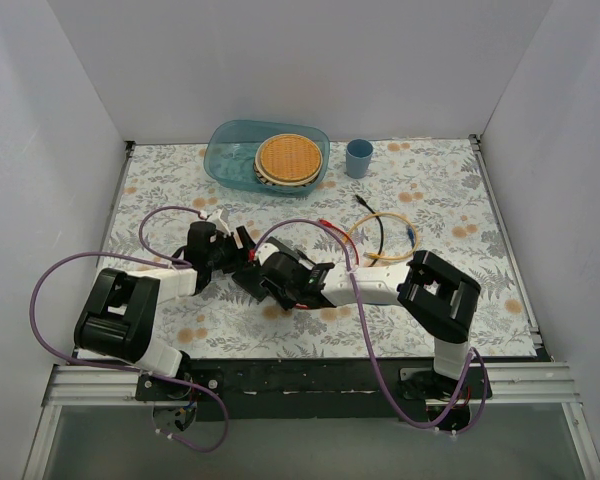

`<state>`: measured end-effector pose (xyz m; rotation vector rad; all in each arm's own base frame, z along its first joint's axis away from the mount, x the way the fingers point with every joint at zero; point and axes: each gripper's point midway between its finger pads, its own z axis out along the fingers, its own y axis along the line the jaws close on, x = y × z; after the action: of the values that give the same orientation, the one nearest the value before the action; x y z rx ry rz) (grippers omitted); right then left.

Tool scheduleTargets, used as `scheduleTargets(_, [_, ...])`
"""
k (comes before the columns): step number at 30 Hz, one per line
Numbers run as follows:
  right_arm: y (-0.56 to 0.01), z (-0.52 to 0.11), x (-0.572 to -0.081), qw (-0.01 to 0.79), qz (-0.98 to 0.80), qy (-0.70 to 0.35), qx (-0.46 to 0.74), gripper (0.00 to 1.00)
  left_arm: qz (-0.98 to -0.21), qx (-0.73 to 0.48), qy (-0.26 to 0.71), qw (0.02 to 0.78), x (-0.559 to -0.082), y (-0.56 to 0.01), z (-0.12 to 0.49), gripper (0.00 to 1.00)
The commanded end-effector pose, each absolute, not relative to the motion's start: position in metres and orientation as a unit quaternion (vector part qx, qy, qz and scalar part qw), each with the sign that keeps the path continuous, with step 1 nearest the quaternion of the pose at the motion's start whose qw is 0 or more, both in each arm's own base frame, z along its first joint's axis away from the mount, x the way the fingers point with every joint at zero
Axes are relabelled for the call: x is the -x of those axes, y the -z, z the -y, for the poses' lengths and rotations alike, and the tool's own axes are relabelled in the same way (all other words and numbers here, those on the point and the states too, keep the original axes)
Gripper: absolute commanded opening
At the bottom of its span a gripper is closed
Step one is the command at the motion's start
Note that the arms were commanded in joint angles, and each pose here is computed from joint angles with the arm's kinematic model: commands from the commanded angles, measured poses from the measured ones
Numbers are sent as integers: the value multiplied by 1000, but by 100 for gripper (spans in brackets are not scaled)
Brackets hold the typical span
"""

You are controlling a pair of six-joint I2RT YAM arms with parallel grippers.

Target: Insert the plug into the switch port

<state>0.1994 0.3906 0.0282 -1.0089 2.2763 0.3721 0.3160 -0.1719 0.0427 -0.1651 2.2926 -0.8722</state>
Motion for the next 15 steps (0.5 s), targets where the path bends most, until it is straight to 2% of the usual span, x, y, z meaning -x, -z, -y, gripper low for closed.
scheduleTargets(1, [-77,-431,-229,389,-835,-185,343,1,-899,63,364,237,-264,-21,184,67])
scheduleTargets(15, [-81,-448,-236,382,-837,-188,345,1,-889,53,387,239,-256,-36,199,65])
